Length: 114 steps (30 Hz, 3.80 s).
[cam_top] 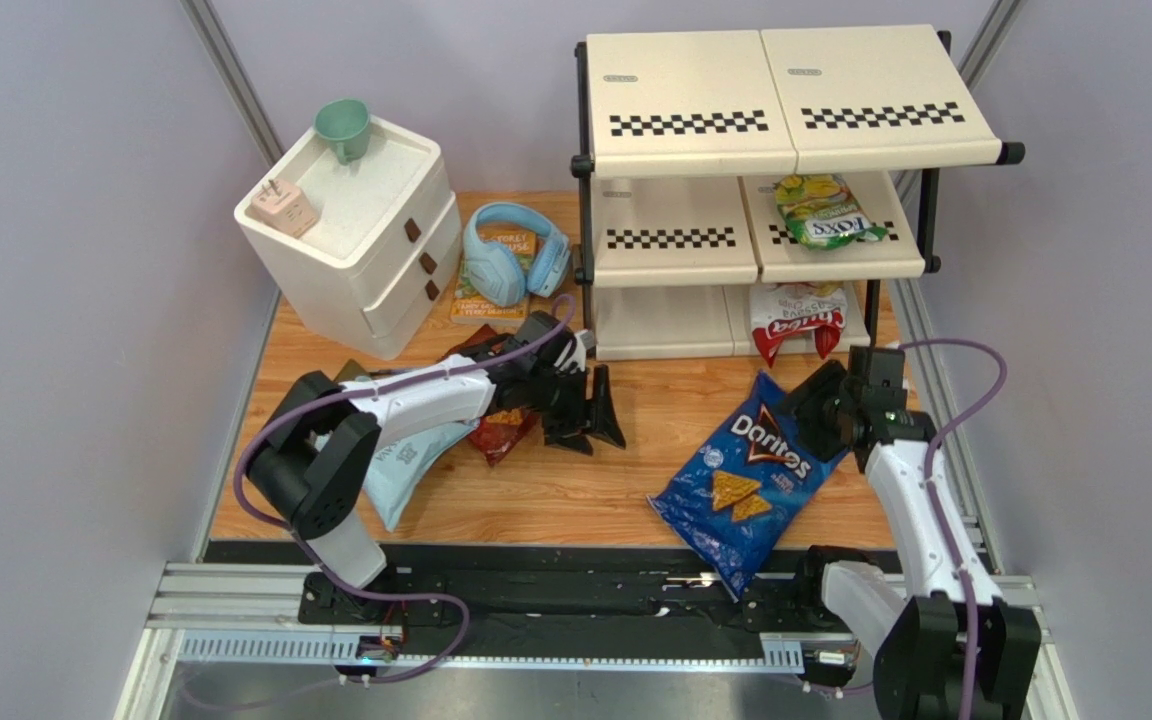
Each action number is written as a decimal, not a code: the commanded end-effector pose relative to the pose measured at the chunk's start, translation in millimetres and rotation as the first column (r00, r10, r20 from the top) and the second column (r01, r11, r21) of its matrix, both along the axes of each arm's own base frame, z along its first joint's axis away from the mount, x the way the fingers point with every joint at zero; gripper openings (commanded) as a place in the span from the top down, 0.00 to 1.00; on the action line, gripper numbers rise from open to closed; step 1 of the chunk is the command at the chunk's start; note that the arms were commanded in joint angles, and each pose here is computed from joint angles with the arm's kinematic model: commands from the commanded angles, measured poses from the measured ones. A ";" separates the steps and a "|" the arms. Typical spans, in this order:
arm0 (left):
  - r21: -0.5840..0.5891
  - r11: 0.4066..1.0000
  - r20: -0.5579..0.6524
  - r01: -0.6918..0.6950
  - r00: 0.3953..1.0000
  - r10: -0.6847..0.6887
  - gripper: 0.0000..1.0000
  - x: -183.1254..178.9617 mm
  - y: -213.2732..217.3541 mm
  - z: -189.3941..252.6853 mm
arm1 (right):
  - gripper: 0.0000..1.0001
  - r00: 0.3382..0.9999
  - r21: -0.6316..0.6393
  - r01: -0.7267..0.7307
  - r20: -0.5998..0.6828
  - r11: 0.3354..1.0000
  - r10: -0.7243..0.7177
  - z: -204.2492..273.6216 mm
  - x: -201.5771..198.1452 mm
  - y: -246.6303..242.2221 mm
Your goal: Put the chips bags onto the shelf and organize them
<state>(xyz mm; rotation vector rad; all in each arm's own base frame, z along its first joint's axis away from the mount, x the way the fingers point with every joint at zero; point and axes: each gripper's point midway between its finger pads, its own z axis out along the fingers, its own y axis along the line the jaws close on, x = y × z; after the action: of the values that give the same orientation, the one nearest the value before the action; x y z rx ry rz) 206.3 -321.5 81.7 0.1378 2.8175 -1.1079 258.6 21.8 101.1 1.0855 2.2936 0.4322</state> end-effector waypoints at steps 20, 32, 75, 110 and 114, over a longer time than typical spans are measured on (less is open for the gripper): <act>-0.113 0.986 0.002 0.120 0.993 -0.120 0.15 -2.0 -52.1 -7.4 | 0.32 0.964 0.098 -0.150 -0.206 0.984 0.168 -77.3 -76.8 52.0; -0.117 0.983 0.036 0.143 0.990 -0.140 0.16 28.0 -48.7 -16.4 | 0.34 0.854 0.112 -0.384 -0.334 0.917 0.398 -89.9 -98.3 108.2; -0.400 0.890 -0.008 0.218 0.971 -0.241 1.00 -55.8 -70.9 -23.6 | 0.37 0.693 0.184 -0.677 -0.167 0.713 0.701 -66.9 -49.5 175.0; -0.030 0.912 0.113 -0.409 0.905 0.410 1.00 2.6 13.6 -14.5 | 0.25 0.901 0.536 -0.309 -0.100 0.786 0.423 25.6 -142.5 152.9; -0.058 0.925 0.081 -0.376 0.921 0.380 1.00 3.4 -5.5 -18.4 | 0.12 0.916 0.543 -0.286 -0.086 0.789 0.391 27.8 -138.4 153.0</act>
<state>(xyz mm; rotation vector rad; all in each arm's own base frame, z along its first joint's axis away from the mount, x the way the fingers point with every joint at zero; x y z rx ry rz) 194.8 -304.3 51.6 -0.3451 2.6471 -0.9497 114.8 167.0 117.6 0.8707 2.6854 1.1123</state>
